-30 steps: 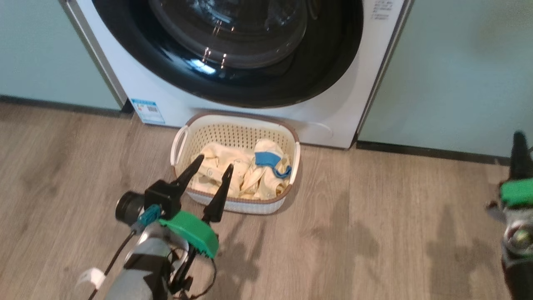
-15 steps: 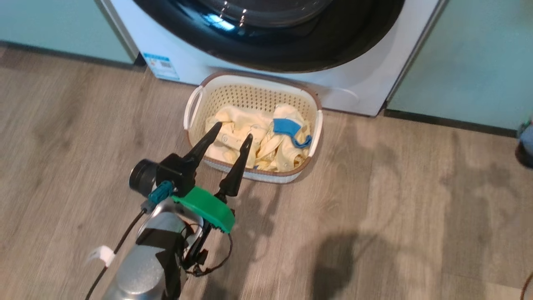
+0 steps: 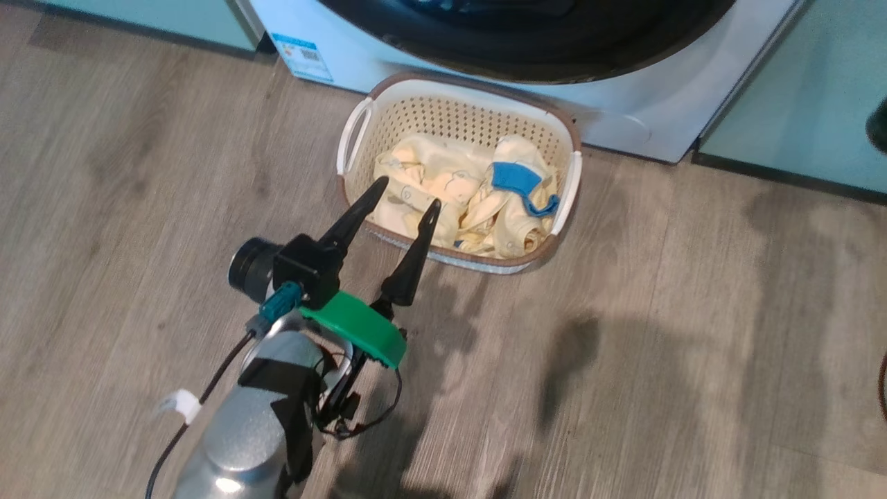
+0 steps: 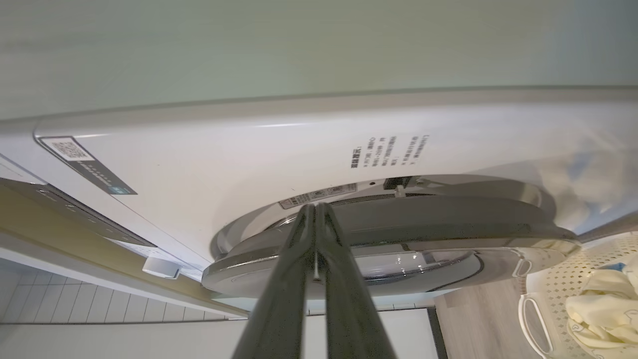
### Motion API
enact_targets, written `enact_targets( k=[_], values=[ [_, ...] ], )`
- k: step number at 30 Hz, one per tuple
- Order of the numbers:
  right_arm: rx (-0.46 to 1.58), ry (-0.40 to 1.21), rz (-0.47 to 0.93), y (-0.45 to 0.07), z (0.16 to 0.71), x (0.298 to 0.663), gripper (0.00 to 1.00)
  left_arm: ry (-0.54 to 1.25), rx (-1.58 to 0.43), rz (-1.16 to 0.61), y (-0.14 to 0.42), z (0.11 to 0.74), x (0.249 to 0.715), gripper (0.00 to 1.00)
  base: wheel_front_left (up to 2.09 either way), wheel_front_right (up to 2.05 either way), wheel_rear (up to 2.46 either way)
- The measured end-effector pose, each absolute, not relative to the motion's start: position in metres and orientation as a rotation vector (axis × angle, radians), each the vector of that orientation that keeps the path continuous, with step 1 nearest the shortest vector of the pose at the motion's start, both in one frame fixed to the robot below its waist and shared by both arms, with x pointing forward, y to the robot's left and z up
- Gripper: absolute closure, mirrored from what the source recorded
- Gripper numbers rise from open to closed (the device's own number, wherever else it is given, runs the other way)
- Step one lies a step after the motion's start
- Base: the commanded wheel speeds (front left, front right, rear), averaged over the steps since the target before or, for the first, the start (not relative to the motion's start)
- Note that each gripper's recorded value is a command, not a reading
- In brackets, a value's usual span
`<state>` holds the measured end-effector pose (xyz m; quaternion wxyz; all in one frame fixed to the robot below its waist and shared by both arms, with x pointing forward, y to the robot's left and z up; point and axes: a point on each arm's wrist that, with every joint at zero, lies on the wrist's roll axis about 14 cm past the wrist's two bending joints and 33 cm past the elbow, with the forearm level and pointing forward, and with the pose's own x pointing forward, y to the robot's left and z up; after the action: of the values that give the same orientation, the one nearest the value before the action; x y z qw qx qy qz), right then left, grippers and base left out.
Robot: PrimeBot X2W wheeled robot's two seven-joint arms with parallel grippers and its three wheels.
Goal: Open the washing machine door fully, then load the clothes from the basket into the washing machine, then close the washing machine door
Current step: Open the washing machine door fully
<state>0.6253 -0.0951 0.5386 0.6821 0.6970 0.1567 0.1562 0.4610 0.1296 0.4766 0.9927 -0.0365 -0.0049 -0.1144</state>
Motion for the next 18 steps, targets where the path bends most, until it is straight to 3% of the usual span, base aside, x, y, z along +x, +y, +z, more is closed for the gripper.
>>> enact_targets(
  k=[18],
  values=[
    [1.463,0.489,0.451,-0.024,0.53,0.673,1.0,0.015,-0.074,-0.209,0.137,0.462,0.477,0.0,0.0,0.0,0.0]
  ],
)
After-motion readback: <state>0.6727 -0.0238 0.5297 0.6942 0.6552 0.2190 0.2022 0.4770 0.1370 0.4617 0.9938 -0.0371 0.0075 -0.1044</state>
